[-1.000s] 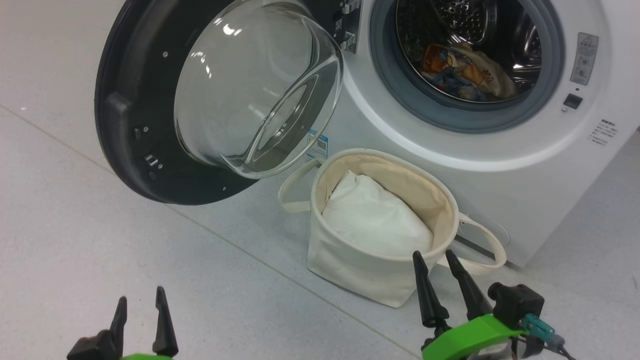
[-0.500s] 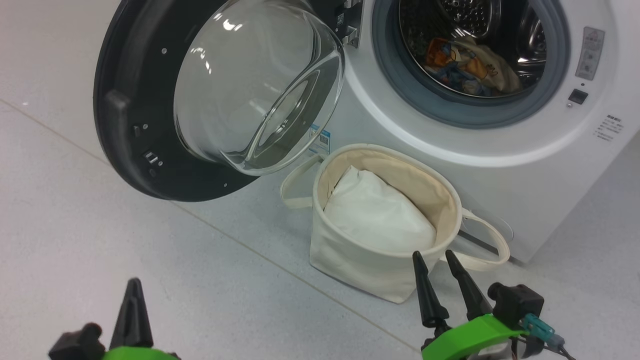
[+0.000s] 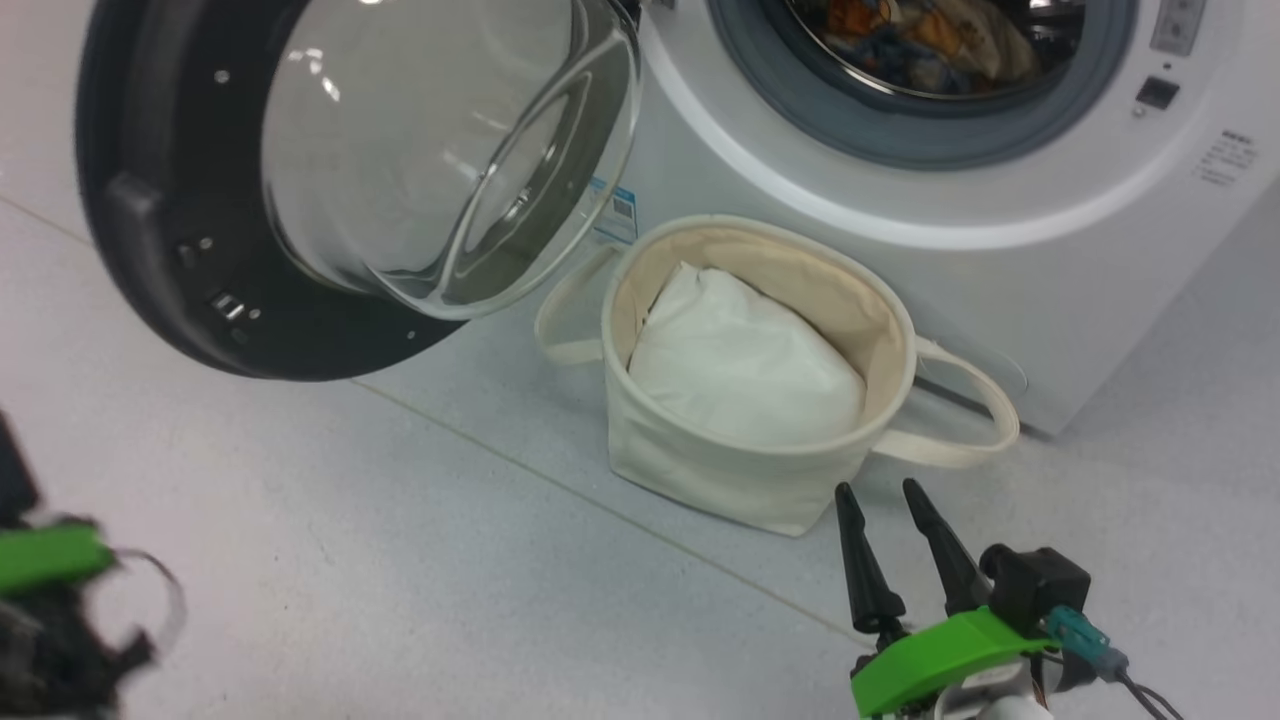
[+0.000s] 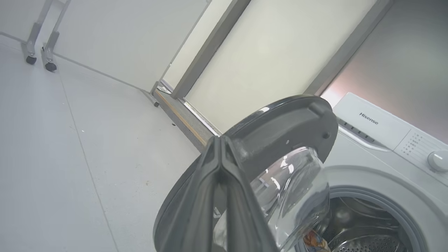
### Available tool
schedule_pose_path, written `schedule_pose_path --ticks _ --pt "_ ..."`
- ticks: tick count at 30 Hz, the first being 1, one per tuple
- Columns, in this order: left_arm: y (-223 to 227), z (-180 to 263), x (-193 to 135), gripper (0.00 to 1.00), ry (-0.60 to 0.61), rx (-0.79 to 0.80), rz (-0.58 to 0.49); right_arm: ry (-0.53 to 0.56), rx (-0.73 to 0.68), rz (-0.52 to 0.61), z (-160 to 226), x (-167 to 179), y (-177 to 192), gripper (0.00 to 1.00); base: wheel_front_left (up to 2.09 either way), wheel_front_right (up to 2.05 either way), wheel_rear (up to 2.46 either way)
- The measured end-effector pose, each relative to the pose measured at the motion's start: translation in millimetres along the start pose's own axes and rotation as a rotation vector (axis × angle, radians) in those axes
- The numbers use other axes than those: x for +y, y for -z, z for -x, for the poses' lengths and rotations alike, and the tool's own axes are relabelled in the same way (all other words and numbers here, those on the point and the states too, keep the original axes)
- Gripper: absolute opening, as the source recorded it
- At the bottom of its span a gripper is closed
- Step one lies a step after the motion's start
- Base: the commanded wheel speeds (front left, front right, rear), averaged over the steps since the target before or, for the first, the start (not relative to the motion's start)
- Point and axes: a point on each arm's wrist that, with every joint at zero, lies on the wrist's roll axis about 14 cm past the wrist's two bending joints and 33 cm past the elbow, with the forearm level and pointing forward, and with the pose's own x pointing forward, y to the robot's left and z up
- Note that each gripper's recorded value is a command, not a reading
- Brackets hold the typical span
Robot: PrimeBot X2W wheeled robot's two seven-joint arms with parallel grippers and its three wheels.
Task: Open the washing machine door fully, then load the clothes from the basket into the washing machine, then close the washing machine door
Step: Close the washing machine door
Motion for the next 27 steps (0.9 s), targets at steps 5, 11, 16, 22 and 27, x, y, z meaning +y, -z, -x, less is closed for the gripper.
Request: schedule_pose_path --ticks 5,11,16,22,27 --pt "-9 -44 7 0.00 -0.058 0.060 0.317 0.030 0.005 -0.017 -4 -14 4 1.00 0.00 0.00 0.00" --pt "-17 -99 4 0.00 -0.090 0.184 0.982 0.096 0.026 -0.007 3 -37 10 1.00 0.00 0.00 0.00" --pt "-19 -118 23 0.00 -0.181 0.225 0.966 0.129 0.049 0.002 6 -51 18 1.00 0.00 0.00 0.00" --pt "17 -139 1 0.00 -0.213 0.322 0.901 0.153 0.052 0.022 4 -66 19 1.00 0.00 0.00 0.00" --pt "54 -141 6 0.00 -0.284 0.367 0.876 0.182 0.062 0.032 5 -80 24 1.00 0.00 0.00 0.00"
